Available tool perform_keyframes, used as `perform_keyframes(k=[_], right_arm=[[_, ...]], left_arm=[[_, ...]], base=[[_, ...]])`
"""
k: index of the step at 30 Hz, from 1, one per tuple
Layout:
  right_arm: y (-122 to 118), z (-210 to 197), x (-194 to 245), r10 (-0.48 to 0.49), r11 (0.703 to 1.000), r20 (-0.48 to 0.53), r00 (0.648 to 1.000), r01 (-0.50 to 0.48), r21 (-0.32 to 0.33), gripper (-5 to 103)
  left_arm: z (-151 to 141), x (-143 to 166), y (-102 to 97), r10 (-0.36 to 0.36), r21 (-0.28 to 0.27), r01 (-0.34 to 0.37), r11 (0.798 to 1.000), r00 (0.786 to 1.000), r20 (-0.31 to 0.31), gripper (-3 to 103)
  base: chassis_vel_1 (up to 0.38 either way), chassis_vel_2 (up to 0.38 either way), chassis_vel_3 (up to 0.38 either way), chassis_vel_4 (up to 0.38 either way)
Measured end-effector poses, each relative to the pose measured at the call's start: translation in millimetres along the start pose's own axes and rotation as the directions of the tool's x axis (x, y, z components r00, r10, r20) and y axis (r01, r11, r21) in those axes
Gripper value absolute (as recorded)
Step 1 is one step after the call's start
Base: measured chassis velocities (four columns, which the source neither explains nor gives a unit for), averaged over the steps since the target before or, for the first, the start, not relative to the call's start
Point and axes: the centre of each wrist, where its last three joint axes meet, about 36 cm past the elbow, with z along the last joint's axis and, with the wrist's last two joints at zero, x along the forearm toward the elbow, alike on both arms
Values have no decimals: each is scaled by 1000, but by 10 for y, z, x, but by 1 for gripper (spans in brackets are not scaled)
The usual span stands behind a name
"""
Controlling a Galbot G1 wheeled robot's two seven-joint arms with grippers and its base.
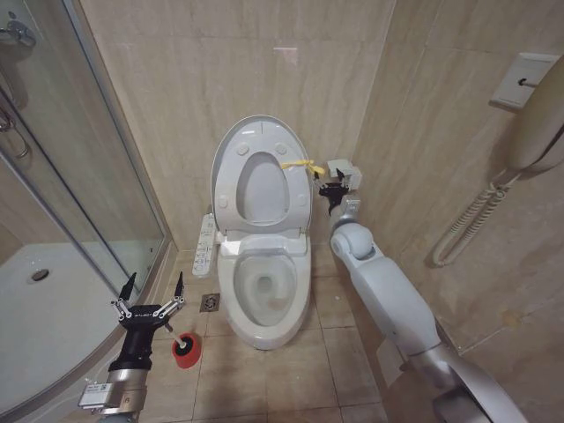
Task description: Open the toilet lid, clean the toilet bowl with a toilet brush, close the toilet lid, and flush.
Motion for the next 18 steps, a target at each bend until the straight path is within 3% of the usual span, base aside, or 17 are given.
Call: perform_keyframes(k=[1, 2, 8, 9, 18], right_arm=[[-7, 10, 49, -4, 1000, -3, 1000, 4, 2, 61], [-8, 13, 84, -7, 1000, -4, 1000, 7, 2, 89], [-39, -6, 222, -11, 1000, -3, 1000, 11, -1, 89], [-52, -24, 278, -8, 1000, -5, 1000, 8, -6, 100], [-94, 87, 763, 19, 998, -51, 999, -22, -58, 100]], left_arm=[[0, 0, 0, 0, 0, 0, 1000, 1000, 0, 100], [0, 0, 0, 0, 0, 0, 1000, 1000, 0, 100], [0, 0, 0, 0, 0, 0, 1000, 1000, 0, 100], [0, 0, 0, 0, 0, 0, 1000, 1000, 0, 100], [0, 0, 0, 0, 0, 0, 1000, 1000, 0, 100]], base=[[0, 0, 0, 0], [0, 0, 0, 0], [0, 0, 0, 0], [0, 0, 0, 0], [0, 0, 0, 0]])
